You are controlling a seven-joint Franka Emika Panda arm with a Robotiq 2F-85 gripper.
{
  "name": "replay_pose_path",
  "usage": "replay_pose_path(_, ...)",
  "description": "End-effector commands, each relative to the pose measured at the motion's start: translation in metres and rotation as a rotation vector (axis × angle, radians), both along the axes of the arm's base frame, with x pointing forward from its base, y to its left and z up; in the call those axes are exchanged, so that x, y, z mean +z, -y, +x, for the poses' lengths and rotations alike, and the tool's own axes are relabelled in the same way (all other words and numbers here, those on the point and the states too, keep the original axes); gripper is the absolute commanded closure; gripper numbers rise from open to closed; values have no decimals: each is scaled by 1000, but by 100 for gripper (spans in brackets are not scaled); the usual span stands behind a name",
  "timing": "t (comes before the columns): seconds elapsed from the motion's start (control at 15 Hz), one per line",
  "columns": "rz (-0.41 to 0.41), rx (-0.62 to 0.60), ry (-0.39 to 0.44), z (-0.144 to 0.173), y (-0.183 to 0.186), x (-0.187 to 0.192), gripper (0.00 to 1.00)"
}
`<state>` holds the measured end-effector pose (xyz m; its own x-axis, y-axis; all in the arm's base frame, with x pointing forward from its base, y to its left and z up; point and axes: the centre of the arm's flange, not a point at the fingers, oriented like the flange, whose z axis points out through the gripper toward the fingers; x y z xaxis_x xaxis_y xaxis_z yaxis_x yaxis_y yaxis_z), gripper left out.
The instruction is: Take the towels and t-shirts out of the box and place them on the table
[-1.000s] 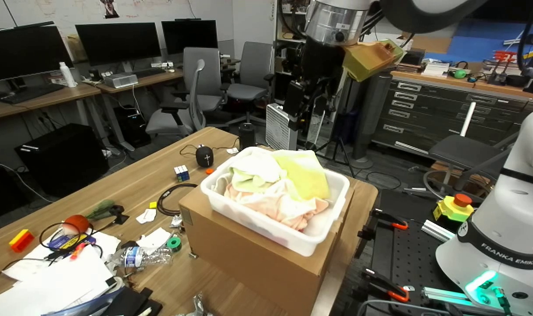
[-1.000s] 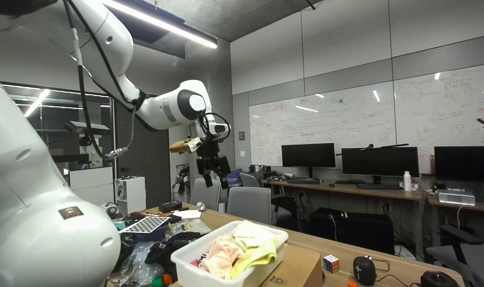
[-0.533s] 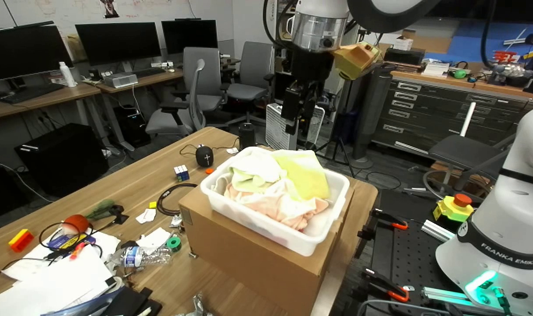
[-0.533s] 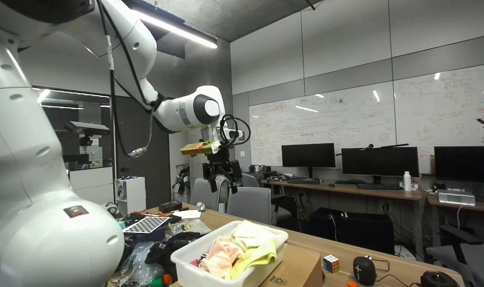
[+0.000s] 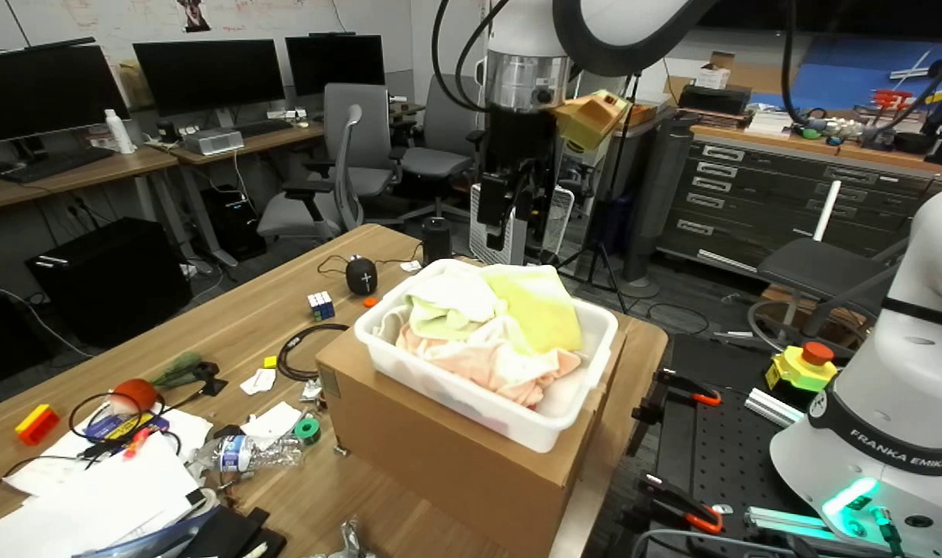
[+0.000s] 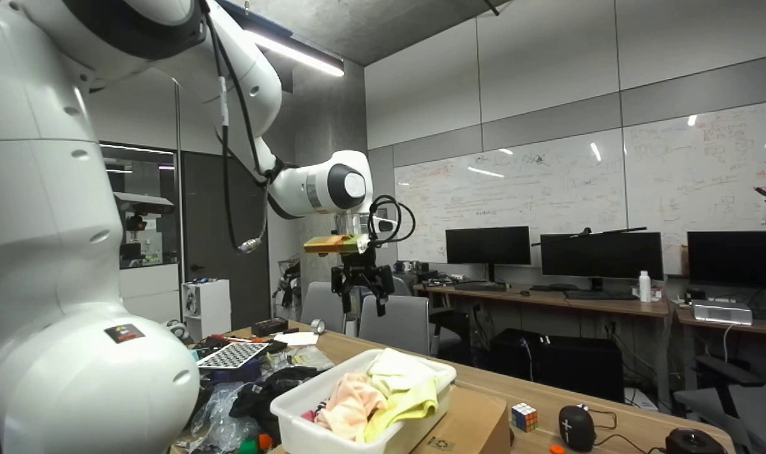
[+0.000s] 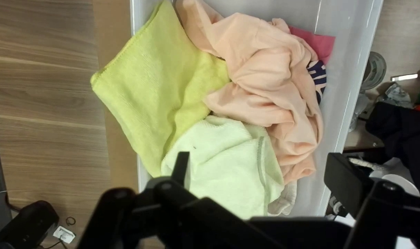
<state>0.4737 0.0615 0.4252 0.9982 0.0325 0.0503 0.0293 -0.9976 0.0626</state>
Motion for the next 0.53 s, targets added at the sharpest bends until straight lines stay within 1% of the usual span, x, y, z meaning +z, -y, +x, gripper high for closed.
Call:
replay_pose_path(0.0, 35, -12, -10, 35, -4, -9, 0)
replay_pose_path(0.47, 47, -36, -51, 65, 3, -39, 0)
